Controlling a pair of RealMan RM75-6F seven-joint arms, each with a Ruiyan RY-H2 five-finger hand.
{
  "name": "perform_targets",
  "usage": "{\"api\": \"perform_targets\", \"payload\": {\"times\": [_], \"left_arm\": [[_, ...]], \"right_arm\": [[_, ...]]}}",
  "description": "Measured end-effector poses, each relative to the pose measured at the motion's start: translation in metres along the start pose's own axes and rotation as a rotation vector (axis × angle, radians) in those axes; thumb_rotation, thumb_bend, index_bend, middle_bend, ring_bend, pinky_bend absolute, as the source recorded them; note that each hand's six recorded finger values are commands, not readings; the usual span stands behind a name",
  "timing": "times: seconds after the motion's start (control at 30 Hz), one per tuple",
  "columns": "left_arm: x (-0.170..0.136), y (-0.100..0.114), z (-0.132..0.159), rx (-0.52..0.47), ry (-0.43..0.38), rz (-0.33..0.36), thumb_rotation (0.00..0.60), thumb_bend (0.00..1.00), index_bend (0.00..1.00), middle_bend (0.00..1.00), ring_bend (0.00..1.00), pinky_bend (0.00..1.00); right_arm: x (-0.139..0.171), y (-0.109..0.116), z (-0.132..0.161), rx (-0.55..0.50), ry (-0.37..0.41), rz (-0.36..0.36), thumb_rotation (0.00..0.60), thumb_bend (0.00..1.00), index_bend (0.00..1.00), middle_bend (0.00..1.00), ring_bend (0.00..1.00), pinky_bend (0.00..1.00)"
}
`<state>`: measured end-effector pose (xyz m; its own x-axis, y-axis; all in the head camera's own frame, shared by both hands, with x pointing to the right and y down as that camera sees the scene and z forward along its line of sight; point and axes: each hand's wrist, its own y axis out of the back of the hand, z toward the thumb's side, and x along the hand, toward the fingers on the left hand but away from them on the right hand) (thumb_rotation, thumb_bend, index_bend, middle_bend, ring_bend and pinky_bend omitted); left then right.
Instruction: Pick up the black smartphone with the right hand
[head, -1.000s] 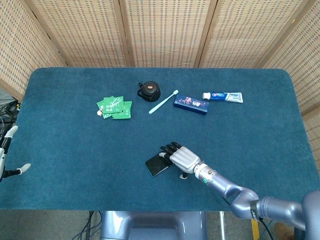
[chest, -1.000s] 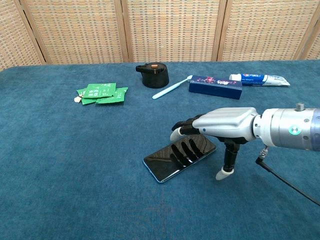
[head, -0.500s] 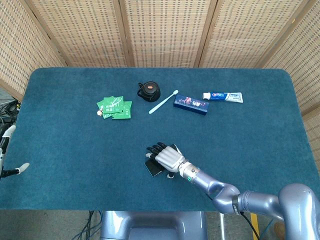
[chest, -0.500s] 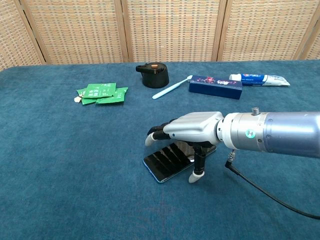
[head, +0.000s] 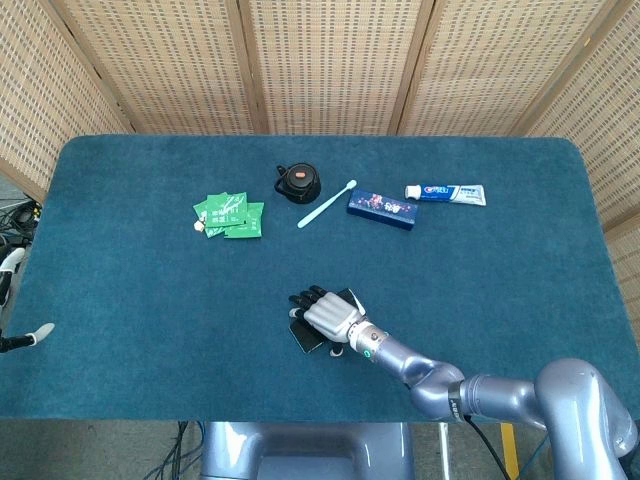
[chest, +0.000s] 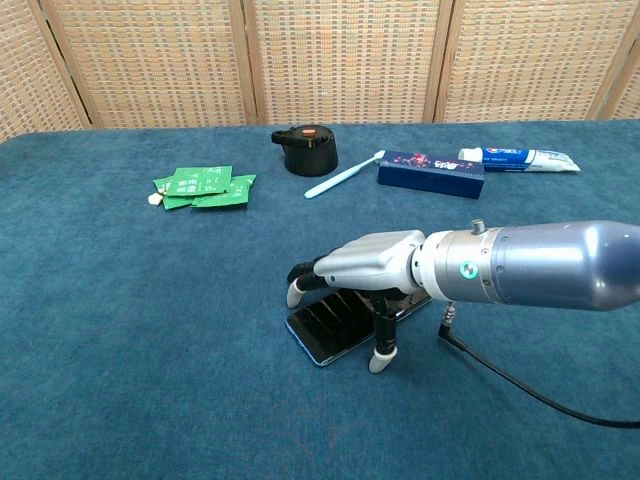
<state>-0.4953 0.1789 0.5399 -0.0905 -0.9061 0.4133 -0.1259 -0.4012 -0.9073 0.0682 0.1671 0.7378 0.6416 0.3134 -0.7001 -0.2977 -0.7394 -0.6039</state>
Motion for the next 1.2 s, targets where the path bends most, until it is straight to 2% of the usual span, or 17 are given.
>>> {"api": "perform_targets", "payload": {"times": [0.2, 0.3, 0.67, 0.9, 1.2], "left_arm": [[0.0, 0.001, 0.001, -0.003, -0.003, 0.001, 0.6, 0.0, 0.0, 0.0, 0.0, 0.0], [-0.001, 0.002, 0.001, -0.008, -0.005, 0.003, 0.6, 0.0, 0.0, 0.0, 0.0, 0.0], [-0.003, 0.004, 0.003, -0.015, -0.013, 0.009, 0.6, 0.0, 0.0, 0.0, 0.0, 0.0], [-0.004, 0.006, 0.002, -0.021, -0.016, 0.014, 0.6, 0.0, 0.0, 0.0, 0.0, 0.0], [-0.004, 0.006, 0.003, -0.02, -0.018, 0.014, 0.6, 0.0, 0.0, 0.0, 0.0, 0.0]], "right_arm": [[0.0, 0.001, 0.001, -0.026, -0.008, -0.014, 0.6, 0.55, 0.61, 0.0, 0.0, 0.0], [0.002, 0.003, 0.002, -0.051, -0.007, -0.028, 0.6, 0.56, 0.65, 0.0, 0.0, 0.0], [0.011, 0.015, 0.007, -0.113, 0.025, -0.102, 0.6, 0.56, 0.67, 0.0, 0.0, 0.0], [0.015, 0.02, 0.005, -0.133, 0.029, -0.126, 0.6, 0.56, 0.67, 0.0, 0.0, 0.0], [0.027, 0.057, 0.004, -0.327, 0.038, -0.213, 0.6, 0.56, 0.67, 0.02, 0.0, 0.0]]}}
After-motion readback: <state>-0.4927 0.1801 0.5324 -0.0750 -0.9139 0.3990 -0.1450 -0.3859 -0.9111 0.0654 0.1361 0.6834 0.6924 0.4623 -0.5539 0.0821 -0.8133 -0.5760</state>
